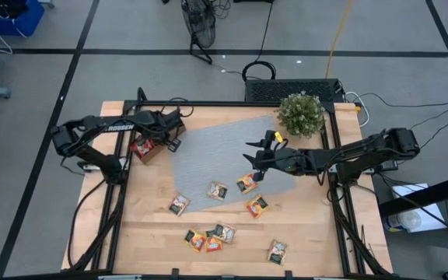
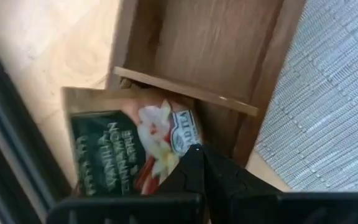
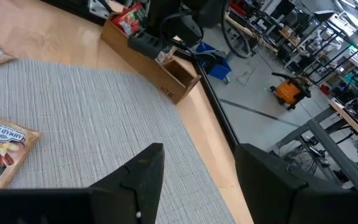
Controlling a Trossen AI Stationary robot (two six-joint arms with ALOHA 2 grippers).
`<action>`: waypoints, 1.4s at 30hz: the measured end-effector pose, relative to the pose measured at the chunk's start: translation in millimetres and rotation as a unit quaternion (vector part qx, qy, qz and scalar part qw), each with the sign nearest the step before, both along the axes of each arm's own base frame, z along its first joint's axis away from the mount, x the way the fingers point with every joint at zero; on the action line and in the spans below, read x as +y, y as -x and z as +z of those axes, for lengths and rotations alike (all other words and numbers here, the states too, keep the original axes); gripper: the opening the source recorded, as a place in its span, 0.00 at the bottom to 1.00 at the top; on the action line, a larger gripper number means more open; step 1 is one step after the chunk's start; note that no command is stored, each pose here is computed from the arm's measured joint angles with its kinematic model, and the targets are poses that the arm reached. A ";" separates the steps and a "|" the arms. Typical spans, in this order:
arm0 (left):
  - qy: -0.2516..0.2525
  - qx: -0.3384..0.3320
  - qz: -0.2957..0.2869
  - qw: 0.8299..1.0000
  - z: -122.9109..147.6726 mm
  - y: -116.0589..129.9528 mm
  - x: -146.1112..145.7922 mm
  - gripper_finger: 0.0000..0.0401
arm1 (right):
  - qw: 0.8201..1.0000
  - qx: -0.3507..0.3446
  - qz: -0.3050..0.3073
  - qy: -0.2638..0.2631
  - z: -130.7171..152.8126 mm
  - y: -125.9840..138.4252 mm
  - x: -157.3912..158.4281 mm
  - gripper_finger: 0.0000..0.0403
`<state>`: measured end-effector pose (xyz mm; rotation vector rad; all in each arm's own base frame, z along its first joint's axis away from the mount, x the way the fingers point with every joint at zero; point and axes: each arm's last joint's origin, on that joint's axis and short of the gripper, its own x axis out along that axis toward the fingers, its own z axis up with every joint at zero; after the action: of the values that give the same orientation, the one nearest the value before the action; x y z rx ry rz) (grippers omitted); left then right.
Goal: Pick & Place Tea
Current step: Put the brown tea bag into the middle section of the wooden organizer
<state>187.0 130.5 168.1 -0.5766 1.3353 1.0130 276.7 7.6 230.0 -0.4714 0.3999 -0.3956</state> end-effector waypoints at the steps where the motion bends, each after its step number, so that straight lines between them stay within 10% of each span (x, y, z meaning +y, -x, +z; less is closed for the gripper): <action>1: -0.001 -0.005 -0.002 1.000 -2.9 0.3 -0.3 0.00 | 1.000 0.000 0.000 0.000 0.0 0.0 0.0 0.45; 42: -0.012 0.126 0.046 0.991 -24.5 27.3 2.9 0.00 | 1.000 -0.032 -0.001 0.001 5.9 -2.0 -0.4 0.45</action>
<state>159.7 133.4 143.7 -0.5083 1.5254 1.2073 278.7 7.2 236.0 -0.4588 0.3391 -0.4124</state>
